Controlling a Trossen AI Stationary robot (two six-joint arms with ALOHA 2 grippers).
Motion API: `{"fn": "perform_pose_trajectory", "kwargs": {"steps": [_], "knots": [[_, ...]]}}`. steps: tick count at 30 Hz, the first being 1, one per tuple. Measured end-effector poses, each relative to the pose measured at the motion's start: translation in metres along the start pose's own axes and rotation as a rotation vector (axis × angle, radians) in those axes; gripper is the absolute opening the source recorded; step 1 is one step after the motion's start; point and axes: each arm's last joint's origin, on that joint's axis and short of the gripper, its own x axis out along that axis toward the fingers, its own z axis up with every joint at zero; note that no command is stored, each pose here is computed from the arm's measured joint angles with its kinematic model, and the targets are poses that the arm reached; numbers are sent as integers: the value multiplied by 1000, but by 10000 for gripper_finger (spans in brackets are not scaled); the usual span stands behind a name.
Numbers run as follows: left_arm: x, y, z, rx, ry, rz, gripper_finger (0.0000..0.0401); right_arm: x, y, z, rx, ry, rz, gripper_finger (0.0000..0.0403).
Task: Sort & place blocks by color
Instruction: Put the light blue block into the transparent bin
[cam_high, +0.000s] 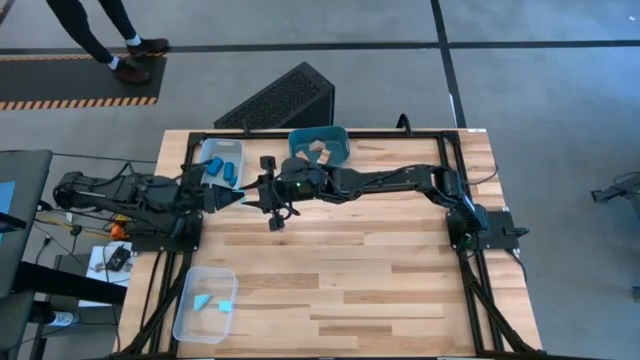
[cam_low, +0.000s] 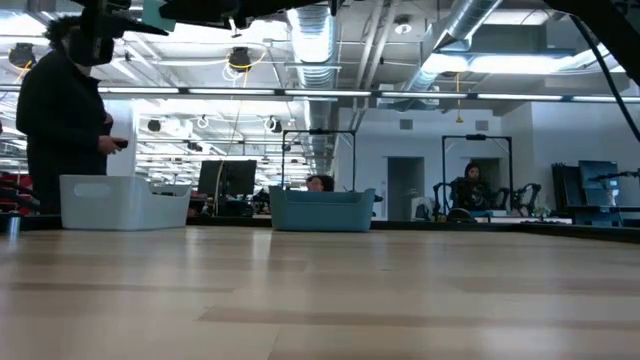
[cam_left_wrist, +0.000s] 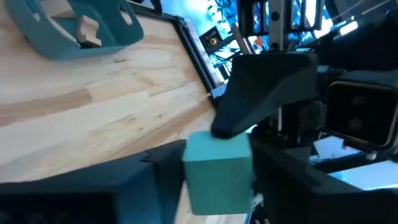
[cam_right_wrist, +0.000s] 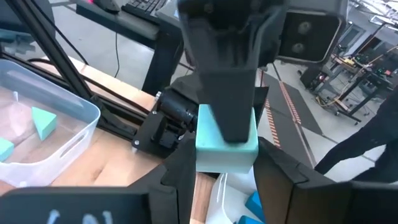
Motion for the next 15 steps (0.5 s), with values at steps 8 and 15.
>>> {"fn": "perform_pose_trajectory", "kwargs": {"steps": [8,15], "knots": [[0,0,-1,-7,32,-14,103,0,0,1,-3,-2,4,156],[0,8,-5,53,99,56,103,0,4,-7,164,67,37,166]]}}
